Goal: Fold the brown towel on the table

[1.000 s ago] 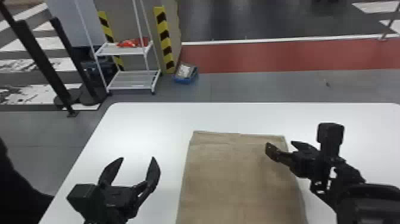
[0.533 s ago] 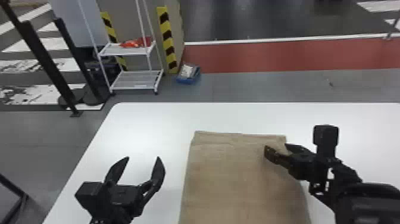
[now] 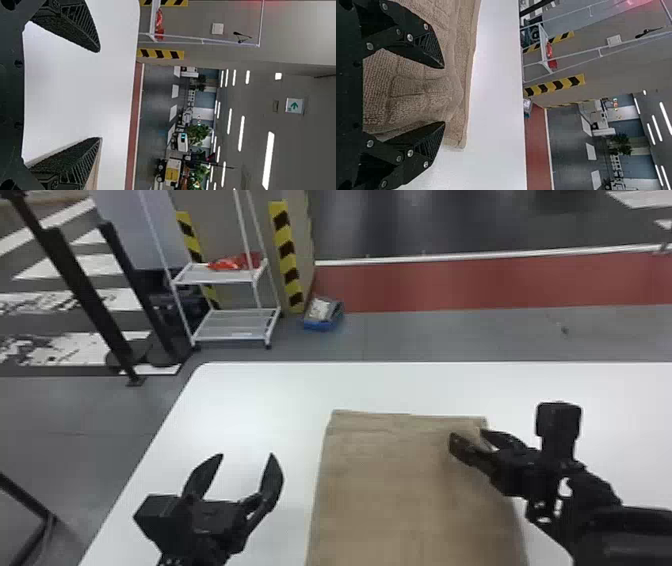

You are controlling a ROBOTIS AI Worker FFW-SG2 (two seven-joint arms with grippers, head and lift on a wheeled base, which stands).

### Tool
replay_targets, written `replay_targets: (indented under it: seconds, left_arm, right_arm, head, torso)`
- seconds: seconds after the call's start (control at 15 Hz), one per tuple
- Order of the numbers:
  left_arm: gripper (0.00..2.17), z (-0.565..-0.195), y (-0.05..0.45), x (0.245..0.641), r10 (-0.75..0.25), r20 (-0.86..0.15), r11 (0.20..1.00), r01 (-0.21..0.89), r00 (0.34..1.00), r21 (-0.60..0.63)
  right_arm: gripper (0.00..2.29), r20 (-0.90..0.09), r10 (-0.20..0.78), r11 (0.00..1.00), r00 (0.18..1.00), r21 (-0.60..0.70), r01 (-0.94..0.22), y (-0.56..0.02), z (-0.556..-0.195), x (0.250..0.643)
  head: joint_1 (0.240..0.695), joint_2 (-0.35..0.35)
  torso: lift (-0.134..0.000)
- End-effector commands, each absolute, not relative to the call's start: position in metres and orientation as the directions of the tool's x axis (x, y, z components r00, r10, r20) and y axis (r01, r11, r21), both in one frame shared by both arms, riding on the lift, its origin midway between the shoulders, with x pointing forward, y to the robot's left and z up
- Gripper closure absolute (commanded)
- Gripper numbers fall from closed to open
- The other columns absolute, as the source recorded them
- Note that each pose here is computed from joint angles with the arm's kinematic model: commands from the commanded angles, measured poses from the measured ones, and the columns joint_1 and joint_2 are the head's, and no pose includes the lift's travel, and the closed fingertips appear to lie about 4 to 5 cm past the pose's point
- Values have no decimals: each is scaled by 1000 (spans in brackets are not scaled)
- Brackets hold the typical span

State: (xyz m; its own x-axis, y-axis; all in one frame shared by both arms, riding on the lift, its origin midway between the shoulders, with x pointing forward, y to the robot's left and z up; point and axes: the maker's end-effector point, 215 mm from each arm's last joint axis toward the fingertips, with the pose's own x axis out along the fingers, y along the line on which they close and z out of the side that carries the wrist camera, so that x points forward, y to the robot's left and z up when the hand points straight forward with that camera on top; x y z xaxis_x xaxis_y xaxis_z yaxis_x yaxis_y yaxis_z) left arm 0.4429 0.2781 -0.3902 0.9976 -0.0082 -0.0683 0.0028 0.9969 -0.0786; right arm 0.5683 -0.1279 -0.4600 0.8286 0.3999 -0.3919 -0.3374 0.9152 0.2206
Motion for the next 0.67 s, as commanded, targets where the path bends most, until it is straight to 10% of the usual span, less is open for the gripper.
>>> replay_targets:
  seconds: [0.0,0.13,0.4,0.6]
  left_arm:
    - [83,-391,278,442,-9,-69,997,4,998,-79]
    - [83,-392,279,441,-10,-70,997,4,997,-78]
    - [83,-391,280,441,-8,-69,997,3,998,-77]
    - [83,-392,282,440,-5,-70,997,0,998,-75]
  right_arm:
    - [454,-377,401,915,835,217,-342,-127,-452,569]
    - [559,-378,414,910,828,212,-358,-121,-452,568]
    - [1531,-384,429,903,818,217,-371,-117,-456,562]
    - [1538,-328,452,891,830,213,-401,-104,-426,549]
  head:
    - [695,163]
    - [695,163]
    - [695,173]
    - [695,178]
  torso:
    - [-113]
    - [-113]
    - [-113]
    - [-113]
